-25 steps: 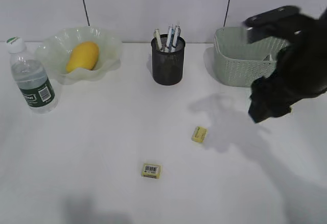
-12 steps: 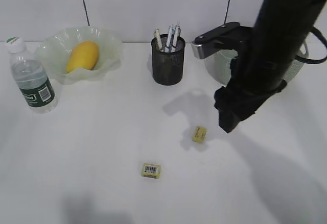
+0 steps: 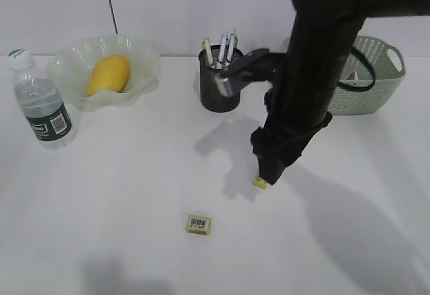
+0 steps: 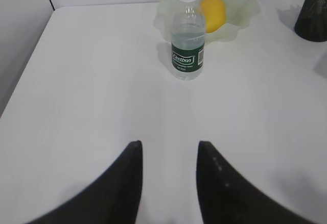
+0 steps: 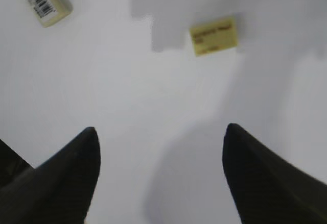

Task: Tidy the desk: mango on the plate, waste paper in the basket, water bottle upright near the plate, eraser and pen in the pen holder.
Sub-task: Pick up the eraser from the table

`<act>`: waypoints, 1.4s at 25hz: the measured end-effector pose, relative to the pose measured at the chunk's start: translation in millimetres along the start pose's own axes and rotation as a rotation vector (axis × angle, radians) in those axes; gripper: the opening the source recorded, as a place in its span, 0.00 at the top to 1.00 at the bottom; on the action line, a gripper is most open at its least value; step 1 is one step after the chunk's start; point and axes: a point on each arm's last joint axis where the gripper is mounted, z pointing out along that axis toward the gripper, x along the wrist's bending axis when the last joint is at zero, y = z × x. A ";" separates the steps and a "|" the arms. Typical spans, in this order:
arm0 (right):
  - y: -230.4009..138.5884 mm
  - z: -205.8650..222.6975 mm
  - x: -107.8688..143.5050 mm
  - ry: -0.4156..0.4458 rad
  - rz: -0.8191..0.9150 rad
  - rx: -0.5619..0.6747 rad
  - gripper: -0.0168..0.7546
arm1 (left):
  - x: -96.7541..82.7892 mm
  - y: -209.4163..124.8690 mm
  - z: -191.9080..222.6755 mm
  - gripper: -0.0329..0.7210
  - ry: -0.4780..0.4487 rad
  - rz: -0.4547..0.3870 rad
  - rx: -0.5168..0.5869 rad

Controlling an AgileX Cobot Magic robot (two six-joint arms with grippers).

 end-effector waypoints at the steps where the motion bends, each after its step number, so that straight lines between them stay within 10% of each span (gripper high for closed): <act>1: 1.0 4.0 1.0 0.005 -0.023 0.008 0.22 | 0.0 0.0 0.0 0.59 0.000 0.000 0.000; 35: 31.1 69.1 -14.9 -0.070 -0.199 0.001 0.22 | -0.1 0.0 0.0 0.62 -0.001 0.000 0.000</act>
